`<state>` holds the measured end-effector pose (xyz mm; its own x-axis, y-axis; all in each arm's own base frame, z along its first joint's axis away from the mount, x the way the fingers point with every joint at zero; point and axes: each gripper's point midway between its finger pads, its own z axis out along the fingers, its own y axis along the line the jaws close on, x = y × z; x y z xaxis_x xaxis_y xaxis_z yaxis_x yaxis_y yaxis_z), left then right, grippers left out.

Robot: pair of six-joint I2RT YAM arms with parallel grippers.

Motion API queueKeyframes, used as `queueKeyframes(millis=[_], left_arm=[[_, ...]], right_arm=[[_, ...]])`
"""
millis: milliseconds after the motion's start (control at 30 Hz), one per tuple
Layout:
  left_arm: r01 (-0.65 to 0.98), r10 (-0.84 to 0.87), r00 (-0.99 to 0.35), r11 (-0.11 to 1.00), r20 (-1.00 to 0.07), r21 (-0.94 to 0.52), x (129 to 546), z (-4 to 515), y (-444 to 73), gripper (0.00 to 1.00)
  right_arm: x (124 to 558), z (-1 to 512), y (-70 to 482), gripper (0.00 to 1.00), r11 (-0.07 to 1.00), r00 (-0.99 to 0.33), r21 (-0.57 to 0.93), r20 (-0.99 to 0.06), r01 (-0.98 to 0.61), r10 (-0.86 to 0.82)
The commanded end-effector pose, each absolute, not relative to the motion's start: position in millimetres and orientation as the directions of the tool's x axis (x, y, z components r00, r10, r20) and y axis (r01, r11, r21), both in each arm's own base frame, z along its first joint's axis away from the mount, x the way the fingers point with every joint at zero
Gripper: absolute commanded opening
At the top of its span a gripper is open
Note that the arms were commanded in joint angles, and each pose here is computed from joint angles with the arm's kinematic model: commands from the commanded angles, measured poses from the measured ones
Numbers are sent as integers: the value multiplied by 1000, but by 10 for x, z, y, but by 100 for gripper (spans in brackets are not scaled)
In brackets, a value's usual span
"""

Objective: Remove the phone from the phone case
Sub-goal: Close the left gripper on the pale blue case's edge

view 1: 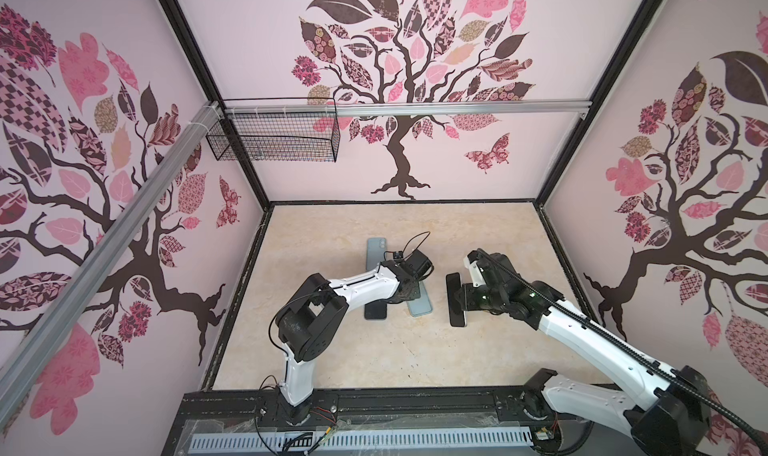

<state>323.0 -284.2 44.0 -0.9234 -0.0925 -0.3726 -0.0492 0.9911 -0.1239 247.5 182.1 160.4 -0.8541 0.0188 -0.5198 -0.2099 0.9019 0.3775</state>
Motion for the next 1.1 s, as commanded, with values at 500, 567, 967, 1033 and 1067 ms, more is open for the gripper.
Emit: queueKeyframes(millis=[500, 567, 967, 1033, 1067], left_arm=[[-56, -102, -939, 988, -329, -145, 3262, 229, -2932, 24], [-57, -101, -940, 988, -327, -141, 3262, 211, -2927, 23], [-59, -92, -942, 992, -322, -112, 3243, 160, -2889, 13], [-56, -88, -939, 993, -331, -105, 3258, 186, -2872, 11], [-51, -82, -938, 994, -338, -99, 3266, 215, -2862, 11]], right_arm=[[2462, 1435, 1880, 0, 896, -876, 390, -483, -213, 2], [2460, 1425, 1878, 0, 897, -877, 389, -481, -212, 1], [2465, 1316, 1809, 0, 918, -888, 355, -459, -176, 8], [2463, 1294, 1813, 0, 919, -892, 354, -452, -176, 4], [2466, 1286, 1812, 0, 919, -893, 353, -451, -174, 4]])
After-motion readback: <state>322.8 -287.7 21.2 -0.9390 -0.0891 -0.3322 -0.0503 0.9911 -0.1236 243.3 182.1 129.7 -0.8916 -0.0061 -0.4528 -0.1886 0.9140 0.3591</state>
